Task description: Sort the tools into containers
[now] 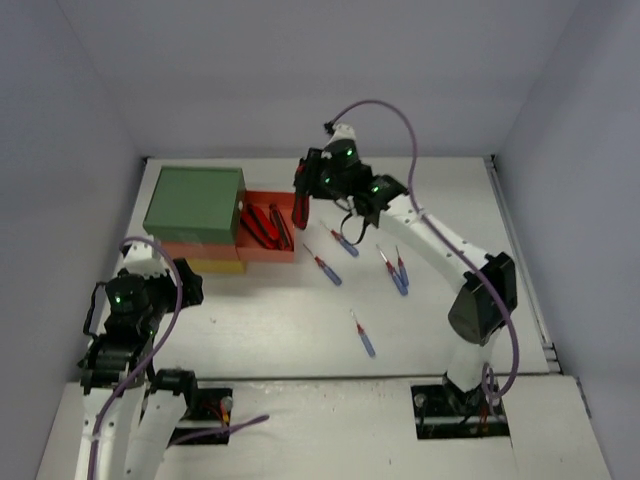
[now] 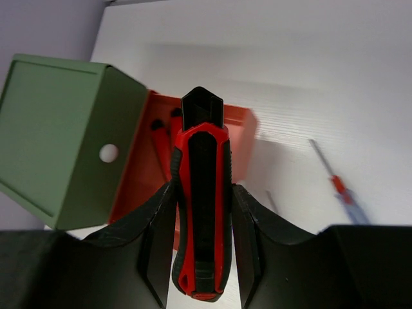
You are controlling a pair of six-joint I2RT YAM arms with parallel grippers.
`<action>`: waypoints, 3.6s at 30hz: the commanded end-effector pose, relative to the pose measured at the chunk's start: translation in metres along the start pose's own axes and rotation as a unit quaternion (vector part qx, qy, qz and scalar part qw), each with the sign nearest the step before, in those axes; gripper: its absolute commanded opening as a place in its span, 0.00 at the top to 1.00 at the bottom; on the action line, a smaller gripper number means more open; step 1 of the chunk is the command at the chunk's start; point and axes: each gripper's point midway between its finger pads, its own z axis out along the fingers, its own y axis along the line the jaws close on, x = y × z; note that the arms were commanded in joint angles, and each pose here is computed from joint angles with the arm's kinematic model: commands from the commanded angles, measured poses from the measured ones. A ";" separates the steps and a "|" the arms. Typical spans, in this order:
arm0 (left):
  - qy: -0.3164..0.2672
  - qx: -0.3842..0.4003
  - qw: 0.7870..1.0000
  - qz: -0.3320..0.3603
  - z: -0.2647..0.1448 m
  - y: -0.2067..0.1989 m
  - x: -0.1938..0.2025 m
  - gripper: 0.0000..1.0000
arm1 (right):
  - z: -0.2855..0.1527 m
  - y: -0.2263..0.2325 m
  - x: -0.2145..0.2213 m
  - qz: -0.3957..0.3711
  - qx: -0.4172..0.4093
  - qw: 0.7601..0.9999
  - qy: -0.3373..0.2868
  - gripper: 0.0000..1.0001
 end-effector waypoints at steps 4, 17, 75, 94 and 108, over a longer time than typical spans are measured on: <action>-0.027 0.000 1.000 -0.008 0.002 -0.002 -0.019 0.27 | 0.046 0.095 -0.017 0.009 -0.111 0.993 -0.048 0.99; -0.028 0.001 1.000 -0.008 0.002 -0.003 -0.019 0.27 | 0.077 0.084 -0.001 -0.197 -0.119 0.972 -0.043 0.98; 0.038 -0.038 0.999 -0.006 0.179 0.038 -0.171 0.26 | 0.092 -0.058 0.099 -0.123 -0.033 0.988 0.089 0.42; 0.057 0.026 0.996 -0.069 0.196 0.018 -0.148 0.26 | 0.124 0.083 0.089 -0.107 -0.163 0.980 0.027 0.42; 0.041 0.021 0.994 -0.104 0.187 0.036 -0.156 0.26 | 0.116 0.117 0.080 -0.089 -0.208 0.974 0.000 0.41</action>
